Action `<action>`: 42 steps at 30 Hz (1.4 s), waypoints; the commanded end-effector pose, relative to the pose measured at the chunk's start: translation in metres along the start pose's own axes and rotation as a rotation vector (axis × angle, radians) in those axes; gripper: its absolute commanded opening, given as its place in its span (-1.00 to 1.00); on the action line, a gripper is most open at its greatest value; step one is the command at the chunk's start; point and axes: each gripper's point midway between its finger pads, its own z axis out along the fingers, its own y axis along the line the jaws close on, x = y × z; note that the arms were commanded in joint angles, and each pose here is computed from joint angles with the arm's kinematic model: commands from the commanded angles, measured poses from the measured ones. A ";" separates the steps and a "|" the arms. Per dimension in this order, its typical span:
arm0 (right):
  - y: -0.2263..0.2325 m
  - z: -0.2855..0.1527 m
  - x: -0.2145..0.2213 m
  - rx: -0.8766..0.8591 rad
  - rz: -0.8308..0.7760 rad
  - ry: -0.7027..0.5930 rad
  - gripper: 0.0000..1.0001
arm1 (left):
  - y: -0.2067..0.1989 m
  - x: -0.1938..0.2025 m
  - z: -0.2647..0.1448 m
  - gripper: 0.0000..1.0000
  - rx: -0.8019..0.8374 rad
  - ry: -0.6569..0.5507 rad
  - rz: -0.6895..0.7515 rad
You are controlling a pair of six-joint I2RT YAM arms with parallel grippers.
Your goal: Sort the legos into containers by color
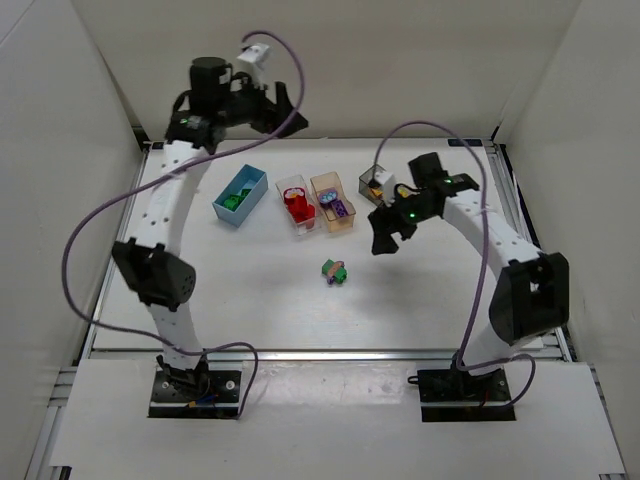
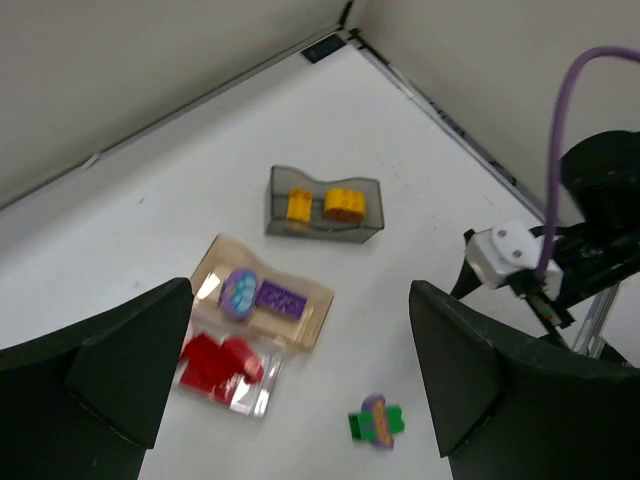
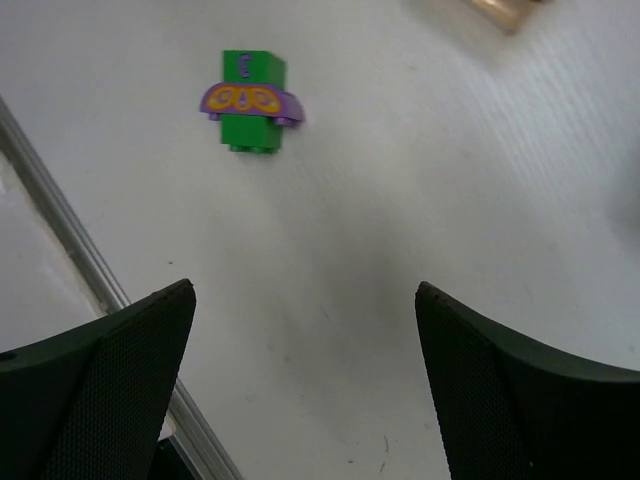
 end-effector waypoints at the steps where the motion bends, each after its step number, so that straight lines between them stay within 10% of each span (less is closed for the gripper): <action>1: 0.030 0.022 -0.007 -0.127 -0.121 0.092 0.87 | 0.007 0.067 -0.036 0.99 -0.099 0.219 -0.205; 18: 0.057 0.115 0.017 0.032 -0.085 0.249 0.50 | 0.038 0.152 -0.204 0.99 -0.497 0.235 -0.393; 42: 0.051 0.149 0.028 0.144 -0.054 0.277 0.22 | 0.059 0.160 -0.202 0.99 -0.540 0.278 -0.375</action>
